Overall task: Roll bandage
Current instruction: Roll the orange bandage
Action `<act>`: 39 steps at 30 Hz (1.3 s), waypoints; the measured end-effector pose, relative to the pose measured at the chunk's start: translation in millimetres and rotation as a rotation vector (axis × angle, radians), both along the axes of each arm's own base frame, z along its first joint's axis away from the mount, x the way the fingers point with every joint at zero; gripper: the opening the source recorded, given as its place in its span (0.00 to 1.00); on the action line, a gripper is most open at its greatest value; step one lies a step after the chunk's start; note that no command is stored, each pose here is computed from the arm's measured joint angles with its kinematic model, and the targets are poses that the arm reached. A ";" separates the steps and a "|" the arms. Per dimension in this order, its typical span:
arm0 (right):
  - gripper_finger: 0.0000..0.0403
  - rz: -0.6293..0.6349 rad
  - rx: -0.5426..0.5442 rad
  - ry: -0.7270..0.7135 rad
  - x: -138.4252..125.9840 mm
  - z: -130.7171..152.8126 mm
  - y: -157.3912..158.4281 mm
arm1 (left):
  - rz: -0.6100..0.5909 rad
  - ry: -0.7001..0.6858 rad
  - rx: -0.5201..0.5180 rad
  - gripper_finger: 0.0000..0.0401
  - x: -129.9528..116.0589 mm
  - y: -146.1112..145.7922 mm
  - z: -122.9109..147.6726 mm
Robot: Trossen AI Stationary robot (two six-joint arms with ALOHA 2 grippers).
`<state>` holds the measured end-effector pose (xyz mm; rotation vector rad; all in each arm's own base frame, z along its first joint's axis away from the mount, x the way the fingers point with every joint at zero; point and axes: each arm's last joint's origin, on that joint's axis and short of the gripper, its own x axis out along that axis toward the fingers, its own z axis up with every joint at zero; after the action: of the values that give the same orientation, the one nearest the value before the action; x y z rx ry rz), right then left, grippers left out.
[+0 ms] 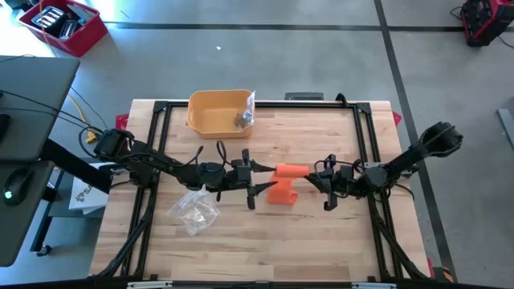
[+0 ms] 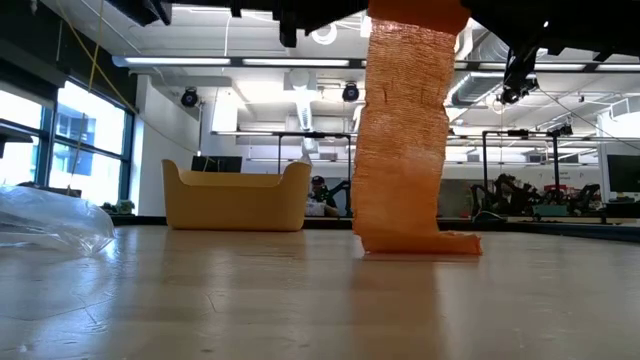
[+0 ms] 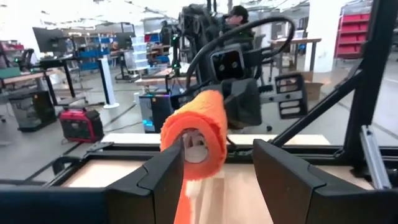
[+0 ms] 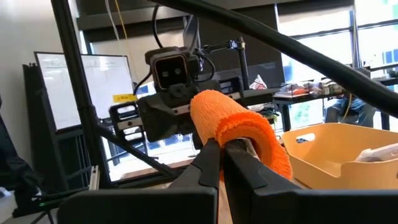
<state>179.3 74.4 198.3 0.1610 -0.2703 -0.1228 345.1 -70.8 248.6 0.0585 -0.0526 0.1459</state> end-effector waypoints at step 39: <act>0.07 0.209 -0.073 -0.066 11.2 21.0 13.1 | -0.216 -0.185 0.138 0.01 -22.7 -32.3 58.8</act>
<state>190.5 87.5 219.3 0.1199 -0.3217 0.0998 322.3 -103.1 307.3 0.1761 -0.2528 -0.0692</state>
